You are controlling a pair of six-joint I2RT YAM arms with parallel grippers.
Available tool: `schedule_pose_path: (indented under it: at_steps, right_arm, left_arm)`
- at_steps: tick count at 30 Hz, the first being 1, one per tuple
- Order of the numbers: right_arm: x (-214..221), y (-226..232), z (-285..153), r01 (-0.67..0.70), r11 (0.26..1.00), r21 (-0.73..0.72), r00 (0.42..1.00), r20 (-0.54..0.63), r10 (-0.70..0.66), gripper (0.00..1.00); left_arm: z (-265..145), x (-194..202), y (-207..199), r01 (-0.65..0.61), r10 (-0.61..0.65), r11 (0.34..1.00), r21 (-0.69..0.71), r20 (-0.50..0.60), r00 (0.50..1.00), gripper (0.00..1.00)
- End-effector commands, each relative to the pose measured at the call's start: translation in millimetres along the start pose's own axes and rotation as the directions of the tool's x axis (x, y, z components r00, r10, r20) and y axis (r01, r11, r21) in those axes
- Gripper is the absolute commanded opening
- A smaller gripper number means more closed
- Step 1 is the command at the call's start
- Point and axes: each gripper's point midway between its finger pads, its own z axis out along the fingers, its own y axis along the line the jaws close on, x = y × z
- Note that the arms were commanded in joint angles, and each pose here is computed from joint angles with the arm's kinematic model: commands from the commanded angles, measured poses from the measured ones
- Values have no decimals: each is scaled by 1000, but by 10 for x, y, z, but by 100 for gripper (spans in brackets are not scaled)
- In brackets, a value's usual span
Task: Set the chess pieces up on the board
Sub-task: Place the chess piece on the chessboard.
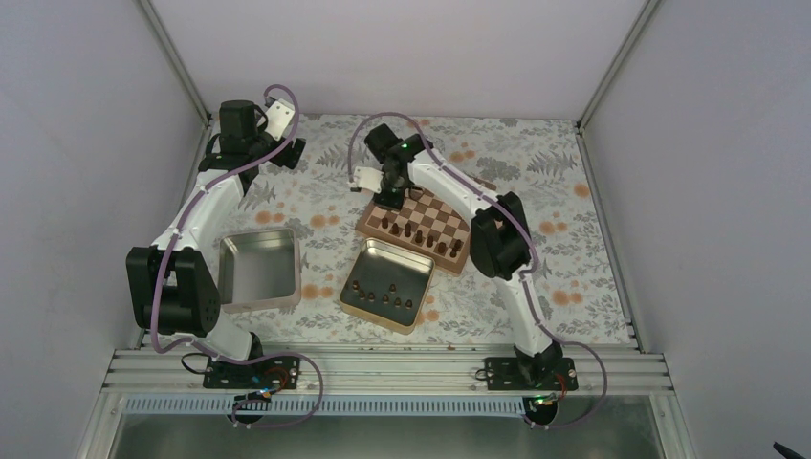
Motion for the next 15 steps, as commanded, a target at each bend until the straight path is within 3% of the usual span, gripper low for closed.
schedule_pose_path:
  at_steps: [1,15]
  right_arm:
    - [-57,69,73,34,999,-38,999,7,-33,11]
    - [-49,29,334,38,998,-55,999,-10,-39,12]
  left_arm:
    - [-77,-94,43,-17,18,1000,-20,33,999,100]
    - [-98,-79,50,-16,17,1000,-22,35,999,100]
